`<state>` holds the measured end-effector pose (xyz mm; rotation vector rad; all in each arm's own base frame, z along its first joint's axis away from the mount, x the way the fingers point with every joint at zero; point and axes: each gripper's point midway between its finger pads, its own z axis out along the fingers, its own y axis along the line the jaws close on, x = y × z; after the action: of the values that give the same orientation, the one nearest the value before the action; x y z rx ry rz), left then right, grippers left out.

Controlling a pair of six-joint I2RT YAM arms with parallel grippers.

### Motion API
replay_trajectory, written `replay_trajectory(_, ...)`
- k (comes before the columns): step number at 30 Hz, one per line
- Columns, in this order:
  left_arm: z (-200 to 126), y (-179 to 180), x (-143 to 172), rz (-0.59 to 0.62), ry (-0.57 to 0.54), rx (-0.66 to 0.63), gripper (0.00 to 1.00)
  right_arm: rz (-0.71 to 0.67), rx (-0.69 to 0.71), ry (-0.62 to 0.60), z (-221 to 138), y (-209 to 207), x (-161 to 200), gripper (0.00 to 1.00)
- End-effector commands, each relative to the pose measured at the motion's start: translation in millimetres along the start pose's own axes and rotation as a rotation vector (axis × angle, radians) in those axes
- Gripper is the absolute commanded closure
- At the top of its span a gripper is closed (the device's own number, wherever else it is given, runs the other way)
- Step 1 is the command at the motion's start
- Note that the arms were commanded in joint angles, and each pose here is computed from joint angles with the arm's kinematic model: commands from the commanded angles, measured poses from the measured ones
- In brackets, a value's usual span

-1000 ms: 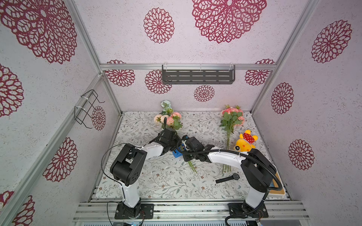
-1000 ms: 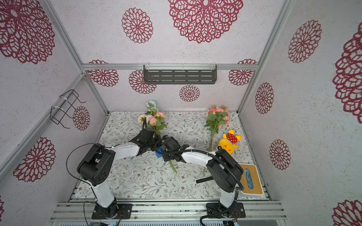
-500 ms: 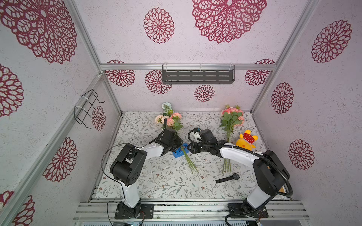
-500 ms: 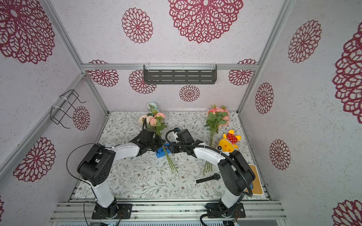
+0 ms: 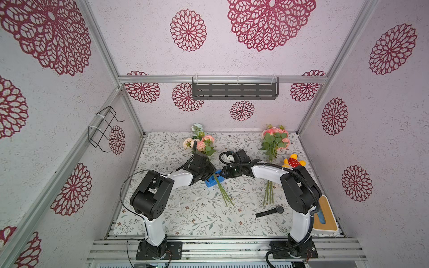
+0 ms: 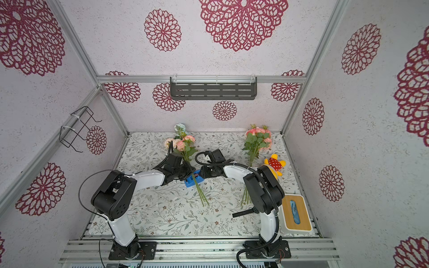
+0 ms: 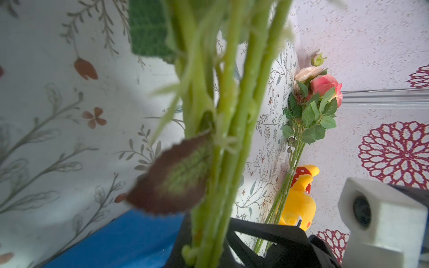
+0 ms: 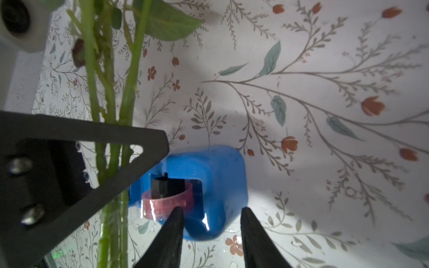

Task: Wrap bouquets with tape
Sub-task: Move the Tape Cutter to the center of the board.

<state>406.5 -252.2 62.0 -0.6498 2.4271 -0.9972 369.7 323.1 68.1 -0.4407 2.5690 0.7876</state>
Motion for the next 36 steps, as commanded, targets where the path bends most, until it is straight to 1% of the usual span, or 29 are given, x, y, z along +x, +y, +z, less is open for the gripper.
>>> replay_trajectory(1, -11, -16, -10, 0.027, -0.033, 0.048, 1.00, -0.045, 0.040, 0.026, -1, 1, -3, 0.61)
replay_trajectory(5, -16, -16, -15, 0.050, -0.045, 0.031, 1.00, -0.079, 0.174, 0.112, 3, -15, 7, 0.71)
replay_trajectory(6, -18, -16, -17, 0.054, -0.050, 0.030, 1.00, -0.083, 0.206, 0.123, 2, -19, 9, 0.75)
replay_trajectory(8, -20, -16, -19, 0.062, -0.052, 0.025, 1.00, -0.083, 0.259, 0.126, -2, -27, 10, 0.81)
replay_trajectory(10, -22, -16, -20, 0.075, -0.050, 0.012, 1.00, -0.088, 0.313, 0.111, -9, -36, 4, 0.83)
replay_trajectory(17, -21, -13, -26, 0.099, -0.037, 0.028, 1.00, -0.100, 0.432, 0.076, -26, -54, -18, 0.84)
replay_trajectory(19, -19, -11, -27, 0.110, -0.022, 0.038, 1.00, -0.102, 0.430, 0.062, -27, -55, -25, 0.84)
replay_trajectory(22, -15, -4, -26, 0.091, 0.015, 0.050, 1.00, -0.114, 0.406, 0.046, -27, -47, -35, 0.83)
replay_trajectory(24, -15, 2, -24, 0.082, 0.023, 0.041, 1.00, -0.112, 0.436, 0.054, -28, -48, -35, 0.84)
replay_trajectory(27, -17, 11, -19, 0.094, 0.036, 0.016, 1.00, -0.066, 0.479, 0.033, -34, -55, -36, 0.84)
replay_trajectory(29, -16, 17, -14, 0.099, 0.052, 0.001, 1.00, -0.045, 0.476, 0.029, -34, -54, -37, 0.84)
replay_trajectory(31, -12, 25, -10, 0.095, 0.074, -0.016, 1.00, -0.063, 0.443, 0.013, -33, -42, -40, 0.81)
replay_trajectory(34, -3, 38, -8, 0.110, 0.099, -0.052, 1.00, -0.119, 0.396, -0.005, -31, -22, -43, 0.72)
replay_trajectory(36, 0, 43, -11, 0.121, 0.099, -0.059, 1.00, -0.128, 0.368, -0.004, -29, -16, -44, 0.69)
